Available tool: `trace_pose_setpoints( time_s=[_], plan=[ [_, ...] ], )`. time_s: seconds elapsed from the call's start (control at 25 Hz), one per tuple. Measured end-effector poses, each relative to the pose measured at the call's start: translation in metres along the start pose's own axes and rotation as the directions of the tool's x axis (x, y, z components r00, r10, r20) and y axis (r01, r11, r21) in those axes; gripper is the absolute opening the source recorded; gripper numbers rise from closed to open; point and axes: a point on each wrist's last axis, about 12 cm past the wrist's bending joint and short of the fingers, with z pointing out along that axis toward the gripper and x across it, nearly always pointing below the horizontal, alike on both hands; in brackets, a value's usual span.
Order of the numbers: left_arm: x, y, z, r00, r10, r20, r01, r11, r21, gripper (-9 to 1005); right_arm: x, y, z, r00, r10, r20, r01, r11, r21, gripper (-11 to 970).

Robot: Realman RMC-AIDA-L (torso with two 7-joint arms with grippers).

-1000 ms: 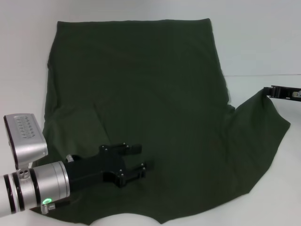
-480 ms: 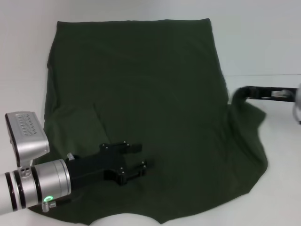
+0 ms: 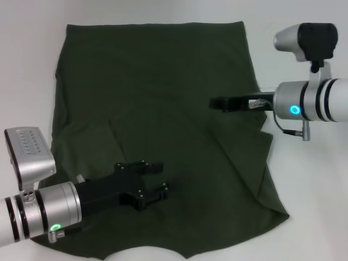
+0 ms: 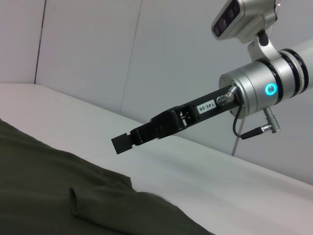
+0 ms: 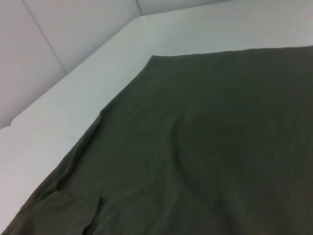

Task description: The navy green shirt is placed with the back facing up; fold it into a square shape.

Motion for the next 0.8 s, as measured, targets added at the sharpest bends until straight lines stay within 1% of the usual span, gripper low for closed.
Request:
trace_pose_setpoints(
  time_s=[0.04, 0.16, 0.28, 0.48, 0.68, 0.8],
  plan=[
    [0.0, 0.0, 0.0, 1.0, -0.001, -0.001, 0.001, 1.0, -0.004, 561, 0.0, 0.001, 0.0, 1.0, -0.004, 0.002, 0.004, 1.0, -0.001, 173],
    [0.002, 0.001, -0.001, 1.0, -0.004, -0.003, 0.004, 1.0, -0.013, 561, 0.001, -0.002, -0.003, 1.0, 0.016, 0.002, -0.016, 1.0, -0.002, 294],
    [0.002, 0.001, -0.002, 1.0, -0.006, -0.004, 0.006, 1.0, -0.016, 561, 0.002, -0.012, -0.01, 0.999, 0.052, -0.012, -0.052, 0.998, 0.021, 415],
    [0.003, 0.001, -0.002, 1.0, -0.007, -0.004, 0.007, 1.0, -0.016, 560, 0.011, -0.039, -0.029, 0.984, 0.174, -0.048, -0.169, 0.981, 0.098, 537],
    [0.003, 0.0, 0.0, 1.0, -0.012, -0.003, 0.012, 1.0, -0.009, 560, 0.029, -0.064, -0.055, 0.949, 0.311, -0.058, -0.303, 0.946, 0.115, 659],
    [0.003, 0.0, 0.001, 1.0, -0.012, -0.003, 0.012, 1.0, -0.007, 560, 0.037, -0.072, -0.066, 0.933, 0.355, -0.052, -0.348, 0.931, 0.113, 734]
  ],
)
